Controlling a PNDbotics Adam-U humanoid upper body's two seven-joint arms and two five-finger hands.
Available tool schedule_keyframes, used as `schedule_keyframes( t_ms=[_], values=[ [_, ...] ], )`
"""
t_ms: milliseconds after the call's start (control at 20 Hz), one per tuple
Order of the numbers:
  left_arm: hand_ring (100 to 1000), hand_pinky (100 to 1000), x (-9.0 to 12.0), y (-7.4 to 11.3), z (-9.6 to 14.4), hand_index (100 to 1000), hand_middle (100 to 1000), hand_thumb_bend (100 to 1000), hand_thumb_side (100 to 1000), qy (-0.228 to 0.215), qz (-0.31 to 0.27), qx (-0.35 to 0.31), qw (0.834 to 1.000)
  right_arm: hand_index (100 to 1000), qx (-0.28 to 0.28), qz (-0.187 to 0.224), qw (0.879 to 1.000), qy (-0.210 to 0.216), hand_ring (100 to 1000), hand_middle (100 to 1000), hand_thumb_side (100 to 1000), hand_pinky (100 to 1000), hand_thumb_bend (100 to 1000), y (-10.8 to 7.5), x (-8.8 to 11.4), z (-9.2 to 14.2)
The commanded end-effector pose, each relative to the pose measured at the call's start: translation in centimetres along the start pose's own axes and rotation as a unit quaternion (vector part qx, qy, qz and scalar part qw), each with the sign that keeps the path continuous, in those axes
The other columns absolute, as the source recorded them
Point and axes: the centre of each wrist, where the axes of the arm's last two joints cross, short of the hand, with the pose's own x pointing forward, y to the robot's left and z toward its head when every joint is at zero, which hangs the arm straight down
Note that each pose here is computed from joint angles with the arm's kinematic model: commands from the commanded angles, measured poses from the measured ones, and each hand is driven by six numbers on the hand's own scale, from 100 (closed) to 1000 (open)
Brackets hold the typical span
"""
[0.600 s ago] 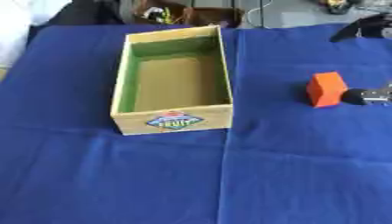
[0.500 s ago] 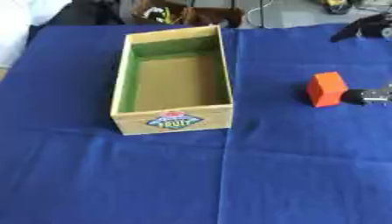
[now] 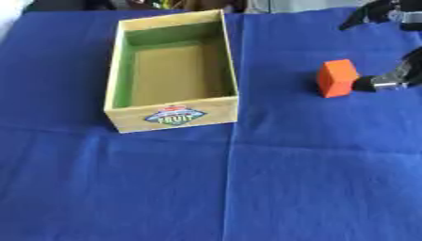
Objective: Pick up objects on the table and place them in the box.
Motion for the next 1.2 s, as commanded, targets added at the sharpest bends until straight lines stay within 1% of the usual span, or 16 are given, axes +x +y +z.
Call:
schedule_keyframes(
  t_ms=[50, 500, 750, 1200],
  values=[
    [826, 758, 0.7, -0.1, -0.6, 952, 858, 137, 1000, -0.016, 0.004, -0.002, 1.0, 1000, 0.002, 0.014, 1.0, 0.023, 966, 935, 631, 887, 493, -0.7, -0.8, 0.3],
    [826, 752, 0.7, -0.2, -0.7, 952, 858, 131, 1000, -0.017, 0.007, -0.004, 1.0, 1000, 0.021, 0.025, 0.999, 0.043, 964, 938, 605, 888, 498, -0.8, -1.9, -0.9],
    [826, 754, 0.8, -0.2, -0.7, 952, 858, 126, 1000, -0.017, 0.009, -0.005, 1.0, 1000, 0.042, 0.026, 0.997, 0.059, 967, 942, 597, 890, 512, -0.4, -3.1, -1.9],
    [825, 752, 0.9, -0.5, -1.0, 948, 856, 106, 1000, -0.02, 0.014, -0.009, 1.0, 1000, 0.091, 0.042, 0.992, 0.079, 961, 943, 573, 887, 519, 0.4, -5.0, -4.1]
  ],
)
